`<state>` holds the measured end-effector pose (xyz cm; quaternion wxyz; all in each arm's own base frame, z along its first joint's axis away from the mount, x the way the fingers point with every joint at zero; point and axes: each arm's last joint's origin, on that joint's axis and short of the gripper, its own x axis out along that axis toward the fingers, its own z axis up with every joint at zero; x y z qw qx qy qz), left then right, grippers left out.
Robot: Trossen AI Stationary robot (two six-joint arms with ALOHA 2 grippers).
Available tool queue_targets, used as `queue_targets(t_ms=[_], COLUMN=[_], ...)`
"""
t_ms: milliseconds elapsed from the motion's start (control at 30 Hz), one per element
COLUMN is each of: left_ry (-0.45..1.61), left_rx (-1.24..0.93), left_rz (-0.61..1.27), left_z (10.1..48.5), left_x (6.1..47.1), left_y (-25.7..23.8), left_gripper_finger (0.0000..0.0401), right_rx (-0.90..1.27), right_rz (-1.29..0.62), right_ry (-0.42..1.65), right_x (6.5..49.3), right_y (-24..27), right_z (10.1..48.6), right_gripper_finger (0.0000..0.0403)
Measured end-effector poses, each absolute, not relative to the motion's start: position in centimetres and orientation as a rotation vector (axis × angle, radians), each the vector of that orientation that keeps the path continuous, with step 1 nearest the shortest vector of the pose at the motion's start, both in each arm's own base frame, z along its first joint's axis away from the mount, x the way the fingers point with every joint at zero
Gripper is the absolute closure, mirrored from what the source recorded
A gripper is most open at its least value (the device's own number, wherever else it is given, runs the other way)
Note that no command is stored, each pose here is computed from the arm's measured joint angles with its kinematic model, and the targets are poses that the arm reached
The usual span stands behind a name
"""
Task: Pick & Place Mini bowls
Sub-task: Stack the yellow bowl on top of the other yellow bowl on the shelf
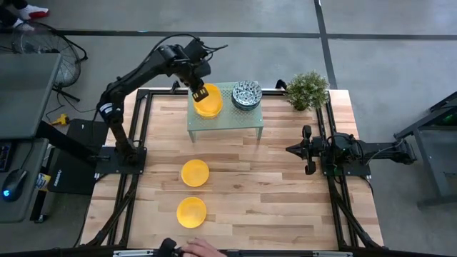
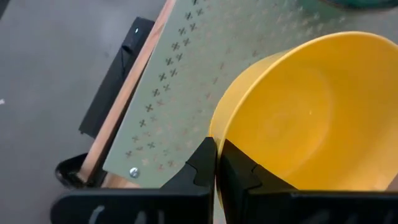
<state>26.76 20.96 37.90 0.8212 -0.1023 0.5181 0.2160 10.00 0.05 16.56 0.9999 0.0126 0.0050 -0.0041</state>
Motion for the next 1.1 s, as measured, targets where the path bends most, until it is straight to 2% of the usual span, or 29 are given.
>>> queue_targets(t_ms=[700,867,1100], left_ry=[1.189,1.183,1.171], left_rx=[-0.435,-0.432,-0.417], left_rz=[0.510,0.512,0.529], left_z=[36.5,36.7,36.8], left_x=[26.6,26.5,26.7], left_y=[20.8,20.7,20.9], left_gripper_finger=[0.0398,0.0370,0.0302], right_rx=[0.025,0.026,0.025], right_rz=[-0.008,-0.008,-0.008], right_ry=[0.010,0.010,0.010], right_x=[10.0,10.0,10.0], right_y=[0.0,0.1,0.1], right_z=[16.6,16.6,16.6], right_gripper_finger=[0.0402,0.0403,0.0402])
